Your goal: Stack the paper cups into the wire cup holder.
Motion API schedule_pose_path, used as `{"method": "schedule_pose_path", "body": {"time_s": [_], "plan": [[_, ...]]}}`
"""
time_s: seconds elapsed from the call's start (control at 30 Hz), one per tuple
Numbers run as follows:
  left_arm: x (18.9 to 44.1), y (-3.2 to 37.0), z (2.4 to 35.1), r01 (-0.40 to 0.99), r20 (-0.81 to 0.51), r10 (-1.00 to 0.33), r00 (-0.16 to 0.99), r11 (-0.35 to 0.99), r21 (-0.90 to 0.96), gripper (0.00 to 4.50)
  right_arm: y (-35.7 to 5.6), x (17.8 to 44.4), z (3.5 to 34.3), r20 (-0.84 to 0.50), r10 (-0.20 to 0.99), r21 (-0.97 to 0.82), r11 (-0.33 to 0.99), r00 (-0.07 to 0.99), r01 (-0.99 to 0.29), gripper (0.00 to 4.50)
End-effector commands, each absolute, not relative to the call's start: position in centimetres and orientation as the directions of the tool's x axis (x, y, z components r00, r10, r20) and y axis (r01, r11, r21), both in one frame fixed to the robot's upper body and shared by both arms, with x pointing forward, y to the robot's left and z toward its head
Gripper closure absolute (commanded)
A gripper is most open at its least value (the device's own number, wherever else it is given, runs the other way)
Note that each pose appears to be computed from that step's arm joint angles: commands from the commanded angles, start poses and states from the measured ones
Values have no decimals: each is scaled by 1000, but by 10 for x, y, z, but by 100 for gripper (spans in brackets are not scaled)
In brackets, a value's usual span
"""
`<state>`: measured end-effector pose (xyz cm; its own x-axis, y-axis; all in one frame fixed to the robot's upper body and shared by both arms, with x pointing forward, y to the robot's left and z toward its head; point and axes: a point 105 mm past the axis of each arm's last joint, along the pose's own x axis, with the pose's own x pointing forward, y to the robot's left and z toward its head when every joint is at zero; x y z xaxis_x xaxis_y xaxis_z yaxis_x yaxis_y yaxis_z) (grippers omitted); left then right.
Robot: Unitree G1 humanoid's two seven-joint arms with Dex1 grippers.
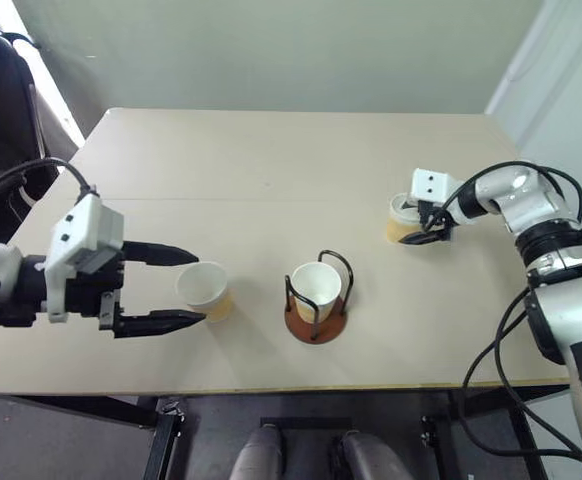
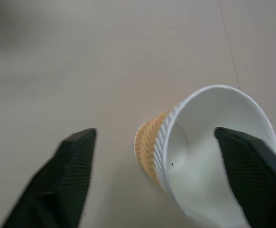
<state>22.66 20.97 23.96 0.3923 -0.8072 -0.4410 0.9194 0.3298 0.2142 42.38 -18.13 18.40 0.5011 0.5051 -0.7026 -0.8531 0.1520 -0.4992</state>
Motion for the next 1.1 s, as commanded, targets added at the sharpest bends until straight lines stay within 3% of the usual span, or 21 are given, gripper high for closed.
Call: {"method": "schedule_pose_path", "body": {"time_s": [0.03,0.17,0.27,0.47,0.5,0.6,0.67,0.73,0.83,0.93,1.1], "plan": [[223,209,248,911,-435,-802,409,329,250,0,-177,427,197,-682,509,-543,128,525,-830,206],[222,210,248,908,-435,-799,415,336,250,0,-178,428,194,-685,496,-556,118,534,-823,364],[221,211,248,905,-435,-795,422,342,253,0,-177,427,202,-677,516,-555,111,525,-824,446],[219,212,249,903,-435,-793,427,346,256,0,-166,405,239,-627,673,-506,32,393,-862,446],[219,213,250,902,-435,-792,428,346,257,0,-161,398,256,-586,725,-498,31,363,-867,446],[220,214,251,903,-438,-792,426,344,256,0,-139,359,327,-383,891,-520,10,244,-854,446],[222,214,249,907,-442,-793,419,340,249,0,-119,317,347,-322,943,-510,-101,81,-854,446],[224,213,247,910,-443,-796,413,335,246,0,-102,287,342,-323,944,-455,-214,-64,-864,446],[227,211,247,913,-440,-802,403,323,248,0,-77,258,320,-340,919,-377,-326,-197,-867,446],[231,210,247,914,-441,-803,401,318,252,0,-61,254,294,-385,905,-360,-329,-182,-873,446],[233,209,247,913,-440,-802,403,317,258,0,-57,275,268,-465,883,-408,-280,-66,-869,446]]}}
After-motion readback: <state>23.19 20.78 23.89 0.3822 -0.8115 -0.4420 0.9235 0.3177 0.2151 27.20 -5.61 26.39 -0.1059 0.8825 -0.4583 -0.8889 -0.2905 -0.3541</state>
